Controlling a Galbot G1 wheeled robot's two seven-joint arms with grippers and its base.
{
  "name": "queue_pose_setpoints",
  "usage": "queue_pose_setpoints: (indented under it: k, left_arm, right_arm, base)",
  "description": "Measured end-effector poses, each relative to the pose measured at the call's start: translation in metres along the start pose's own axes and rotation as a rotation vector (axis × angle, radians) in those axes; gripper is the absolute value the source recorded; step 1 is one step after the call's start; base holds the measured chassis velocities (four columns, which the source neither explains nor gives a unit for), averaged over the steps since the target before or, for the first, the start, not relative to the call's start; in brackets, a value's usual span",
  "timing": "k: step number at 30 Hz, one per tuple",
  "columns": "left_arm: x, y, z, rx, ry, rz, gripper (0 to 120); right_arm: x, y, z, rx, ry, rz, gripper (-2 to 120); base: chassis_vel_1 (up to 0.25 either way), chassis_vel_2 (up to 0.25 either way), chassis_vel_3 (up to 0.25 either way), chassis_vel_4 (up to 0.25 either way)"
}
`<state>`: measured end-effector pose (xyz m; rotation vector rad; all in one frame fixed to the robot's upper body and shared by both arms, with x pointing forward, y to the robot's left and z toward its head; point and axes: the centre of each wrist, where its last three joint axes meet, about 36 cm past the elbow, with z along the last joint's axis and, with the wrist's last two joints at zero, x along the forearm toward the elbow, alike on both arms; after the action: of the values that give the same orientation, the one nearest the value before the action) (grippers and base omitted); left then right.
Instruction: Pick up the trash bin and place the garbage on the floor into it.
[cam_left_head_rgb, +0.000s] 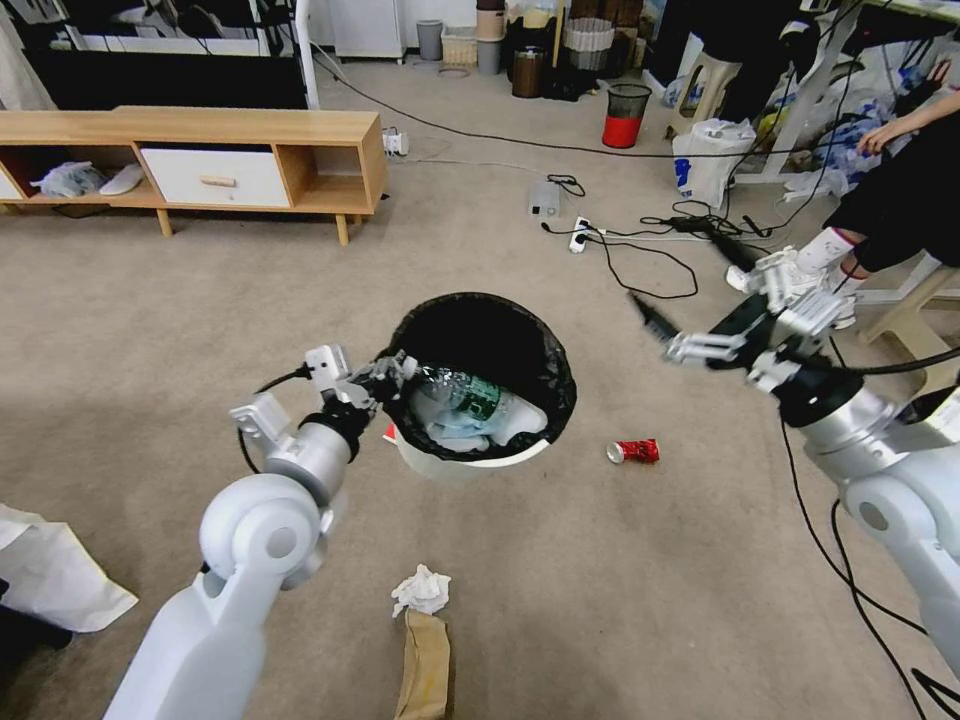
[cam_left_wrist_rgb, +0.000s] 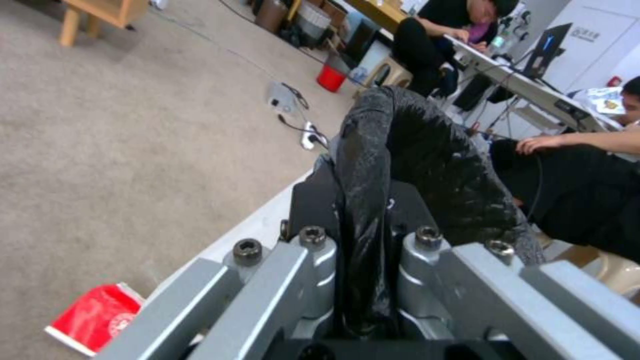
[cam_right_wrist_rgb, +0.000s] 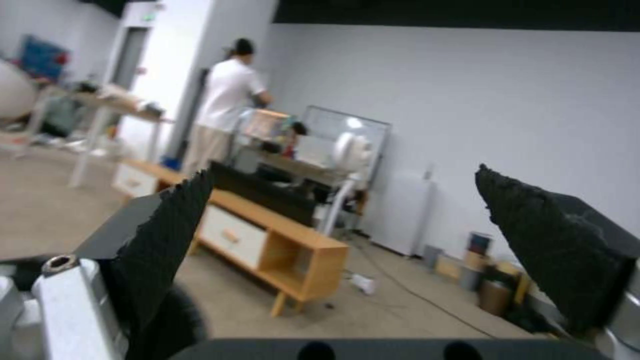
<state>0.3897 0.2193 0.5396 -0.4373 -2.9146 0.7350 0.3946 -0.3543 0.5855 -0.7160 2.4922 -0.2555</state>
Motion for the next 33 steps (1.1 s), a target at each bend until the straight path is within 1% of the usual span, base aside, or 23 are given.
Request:
queue_pose_setpoints:
  k: [1, 5, 7, 10, 12, 13, 15, 16, 19, 26, 33]
  left_arm:
    - [0.002, 0.000, 0.000, -0.007, -0.003, -0.006, 7]
    - [0.006, -0.001, -0.002, -0.013, -0.003, -0.013, 7]
    - [0.010, -0.002, -0.004, -0.017, -0.008, -0.018, 7]
    - [0.012, -0.003, -0.005, -0.020, -0.012, -0.019, 7]
    - [0.016, -0.005, -0.007, -0.025, -0.019, -0.020, 7]
    - [0.016, -0.005, -0.007, -0.025, -0.019, -0.020, 7]
    - [0.020, -0.006, -0.009, -0.030, -0.019, -0.019, 7]
    - [0.020, -0.006, -0.009, -0.030, -0.019, -0.019, 7]
    - [0.024, -0.008, -0.011, -0.033, -0.021, -0.017, 7]
    - [0.027, -0.010, -0.012, -0.033, -0.025, -0.022, 7]
    - [0.027, -0.010, -0.012, -0.028, -0.026, -0.023, 7]
  right_arm:
    - [0.002, -0.001, 0.000, -0.001, 0.004, 0.026, 100]
    - [0.009, -0.001, 0.002, 0.006, 0.024, 0.057, 100]
    - [0.018, 0.001, 0.008, 0.013, 0.072, 0.089, 100]
    - [0.021, 0.002, 0.012, 0.014, 0.093, 0.101, 100]
    - [0.028, 0.005, 0.024, 0.016, 0.141, 0.133, 100]
    - [0.028, 0.005, 0.024, 0.016, 0.141, 0.133, 100]
    - [0.035, 0.010, 0.039, 0.003, 0.187, 0.160, 100]
    - [0.035, 0.010, 0.039, 0.003, 0.187, 0.160, 100]
    - [0.041, 0.017, 0.057, -0.014, 0.234, 0.184, 100]
    - [0.047, 0.021, 0.075, -0.027, 0.272, 0.199, 100]
    - [0.049, 0.023, 0.081, -0.035, 0.281, 0.200, 100]
  base:
    - [0.000, 0.000, 0.000, 0.000]
    - [0.000, 0.000, 0.000, 0.000]
    - [0.000, 0.000, 0.000, 0.000]
    - [0.000, 0.000, 0.000, 0.000]
    - [0.000, 0.000, 0.000, 0.000]
    - [0.000, 0.000, 0.000, 0.000]
    - [0.000, 0.000, 0.000, 0.000]
    - [0.000, 0.000, 0.000, 0.000]
    - [0.000, 0.000, 0.000, 0.000]
    - [0.000, 0.000, 0.000, 0.000]
    - [0.000, 0.000, 0.000, 0.000]
